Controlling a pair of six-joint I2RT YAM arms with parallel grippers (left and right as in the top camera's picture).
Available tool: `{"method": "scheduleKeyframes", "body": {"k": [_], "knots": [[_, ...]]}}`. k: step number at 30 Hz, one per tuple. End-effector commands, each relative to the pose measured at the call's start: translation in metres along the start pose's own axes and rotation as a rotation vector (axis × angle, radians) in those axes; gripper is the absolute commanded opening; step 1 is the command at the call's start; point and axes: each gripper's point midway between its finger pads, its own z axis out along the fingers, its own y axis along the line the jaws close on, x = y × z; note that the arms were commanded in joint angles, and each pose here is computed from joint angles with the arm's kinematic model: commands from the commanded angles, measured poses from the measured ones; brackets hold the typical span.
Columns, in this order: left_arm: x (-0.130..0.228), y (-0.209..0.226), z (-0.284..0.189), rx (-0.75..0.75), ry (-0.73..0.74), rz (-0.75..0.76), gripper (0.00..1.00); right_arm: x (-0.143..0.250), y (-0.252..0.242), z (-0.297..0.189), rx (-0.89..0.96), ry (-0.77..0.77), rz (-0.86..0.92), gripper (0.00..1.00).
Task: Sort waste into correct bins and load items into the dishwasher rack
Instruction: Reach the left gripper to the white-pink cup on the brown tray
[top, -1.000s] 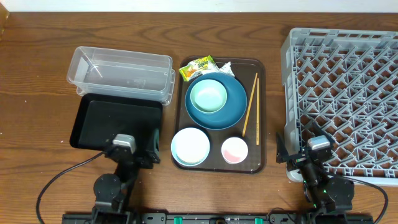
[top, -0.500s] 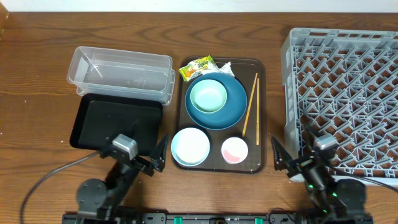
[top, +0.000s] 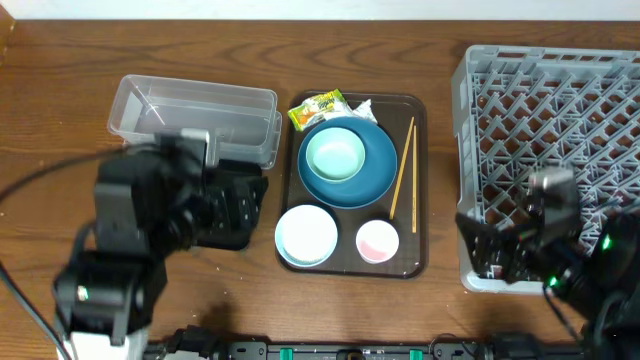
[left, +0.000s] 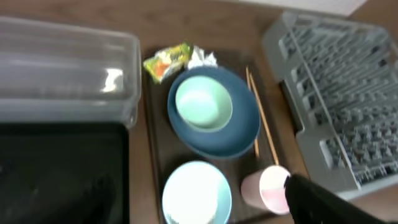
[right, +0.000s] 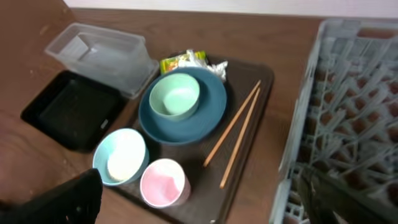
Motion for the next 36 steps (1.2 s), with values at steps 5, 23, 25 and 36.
{"method": "scheduleKeyframes", "body": {"k": [5, 23, 25, 36], "knots": [[-0.023, 0.002, -0.011, -0.054, -0.002, 0.014, 0.89, -0.022, 0.002, 0.007, -0.034, 0.040, -0.063, 0.99], [-0.009, 0.008, -0.006, -0.071, 0.066, -0.010, 0.89, 0.059, 0.050, 0.104, 0.008, 0.522, 0.028, 0.94], [-0.003, 0.008, -0.007, -0.072, 0.090, -0.032, 0.89, 0.062, 0.048, 0.111, 0.046, 0.537, 0.048, 0.96], [0.050, -0.045, 0.036, 0.146, 0.368, 0.043, 0.93, 0.025, -0.016, 0.101, 0.266, 0.344, 0.346, 0.97]]}}
